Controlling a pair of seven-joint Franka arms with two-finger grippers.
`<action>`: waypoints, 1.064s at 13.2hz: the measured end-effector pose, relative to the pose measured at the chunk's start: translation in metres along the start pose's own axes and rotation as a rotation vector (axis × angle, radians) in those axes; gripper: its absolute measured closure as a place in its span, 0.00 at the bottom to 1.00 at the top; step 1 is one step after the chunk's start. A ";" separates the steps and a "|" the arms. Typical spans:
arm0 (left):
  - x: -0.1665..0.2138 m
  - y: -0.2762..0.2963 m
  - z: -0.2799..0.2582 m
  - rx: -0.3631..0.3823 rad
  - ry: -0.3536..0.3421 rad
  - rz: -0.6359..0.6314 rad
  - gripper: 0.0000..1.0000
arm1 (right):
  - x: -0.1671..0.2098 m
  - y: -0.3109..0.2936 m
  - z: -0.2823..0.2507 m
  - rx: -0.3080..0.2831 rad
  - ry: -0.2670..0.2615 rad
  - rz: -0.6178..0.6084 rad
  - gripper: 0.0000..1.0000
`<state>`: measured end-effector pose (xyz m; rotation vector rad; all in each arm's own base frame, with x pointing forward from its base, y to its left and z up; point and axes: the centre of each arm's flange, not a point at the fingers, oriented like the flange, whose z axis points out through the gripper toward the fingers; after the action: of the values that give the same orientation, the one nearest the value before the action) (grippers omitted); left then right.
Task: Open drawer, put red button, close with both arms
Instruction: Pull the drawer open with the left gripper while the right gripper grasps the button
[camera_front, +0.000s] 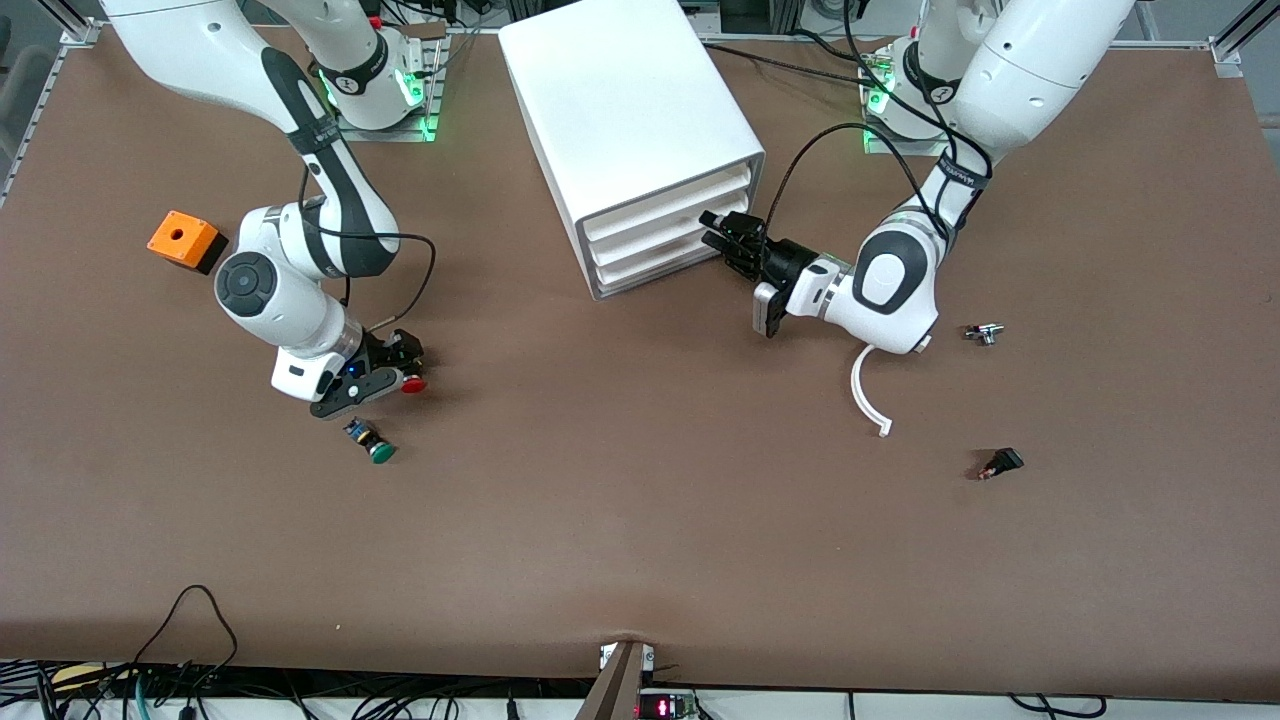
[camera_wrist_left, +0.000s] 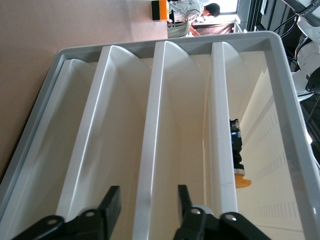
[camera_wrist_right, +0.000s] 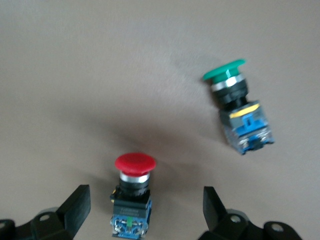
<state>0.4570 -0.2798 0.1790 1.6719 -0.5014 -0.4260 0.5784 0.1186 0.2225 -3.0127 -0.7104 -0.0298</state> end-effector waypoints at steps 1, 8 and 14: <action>-0.001 -0.003 0.003 -0.003 -0.005 0.000 0.48 | -0.003 -0.003 0.004 0.004 -0.008 -0.003 0.00; -0.003 -0.010 0.012 -0.031 -0.019 0.012 0.86 | -0.014 -0.009 0.016 0.013 -0.036 0.005 0.00; 0.001 -0.008 0.005 -0.030 -0.009 0.024 0.86 | -0.031 -0.012 0.034 0.009 -0.033 0.007 0.00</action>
<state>0.4554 -0.2838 0.1703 1.6340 -0.5186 -0.4221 0.5452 0.1172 0.1886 -3.0140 -0.7011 0.0231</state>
